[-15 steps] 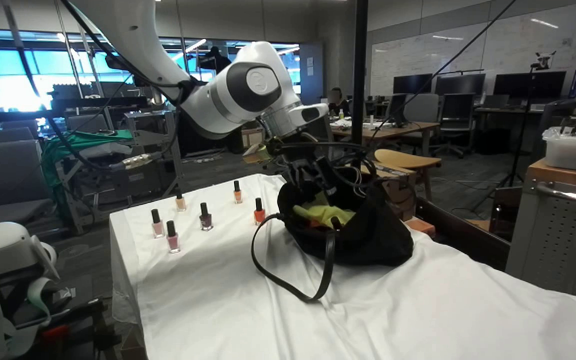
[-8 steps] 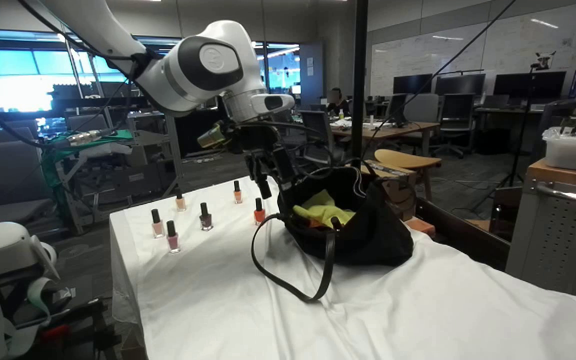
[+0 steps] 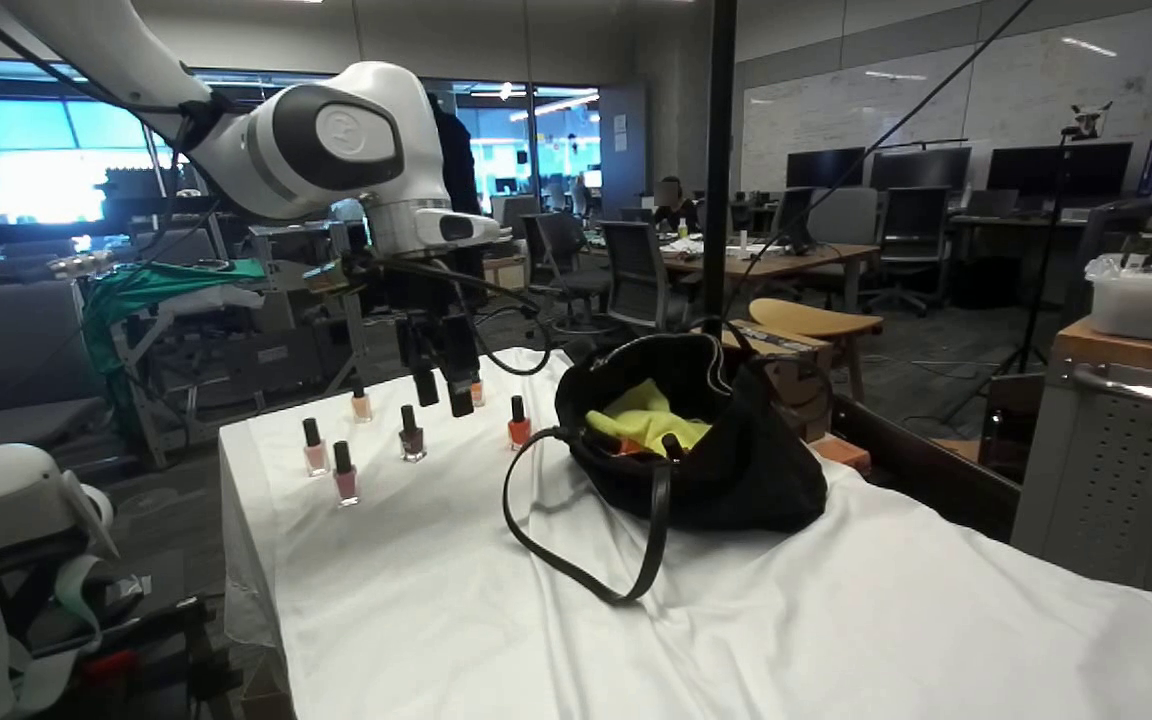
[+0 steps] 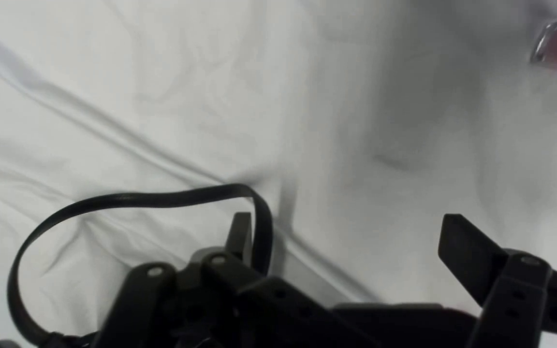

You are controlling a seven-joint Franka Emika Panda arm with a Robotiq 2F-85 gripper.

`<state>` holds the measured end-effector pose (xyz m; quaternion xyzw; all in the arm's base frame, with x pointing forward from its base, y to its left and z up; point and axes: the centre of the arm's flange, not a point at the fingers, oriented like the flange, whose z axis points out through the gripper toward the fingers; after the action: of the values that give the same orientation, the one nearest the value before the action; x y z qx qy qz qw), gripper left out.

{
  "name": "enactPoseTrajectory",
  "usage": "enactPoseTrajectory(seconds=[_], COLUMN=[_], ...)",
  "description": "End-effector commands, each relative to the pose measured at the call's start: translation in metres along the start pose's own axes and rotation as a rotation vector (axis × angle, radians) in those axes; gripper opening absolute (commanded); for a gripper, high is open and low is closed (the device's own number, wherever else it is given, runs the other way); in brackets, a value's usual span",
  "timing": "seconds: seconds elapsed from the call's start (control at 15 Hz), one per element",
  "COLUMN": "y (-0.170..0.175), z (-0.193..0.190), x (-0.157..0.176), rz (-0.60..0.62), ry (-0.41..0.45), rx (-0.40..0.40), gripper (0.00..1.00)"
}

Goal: Put the nail polish bottles in the bag

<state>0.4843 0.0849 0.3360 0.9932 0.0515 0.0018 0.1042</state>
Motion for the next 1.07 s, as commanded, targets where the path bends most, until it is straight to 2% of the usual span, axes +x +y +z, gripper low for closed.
enactPoseTrajectory(seconds=[0.0, 0.47, 1.0], y=[-0.026, -0.064, -0.096], z=[0.003, 0.027, 0.022], x=[-0.025, -0.05, -0.064], rz=[-0.034, -0.093, -0.146], ry=[-0.032, -0.09, -0.085], rx=[0.032, 0.068, 0.136], gripper=[1.0, 1.0, 1.0])
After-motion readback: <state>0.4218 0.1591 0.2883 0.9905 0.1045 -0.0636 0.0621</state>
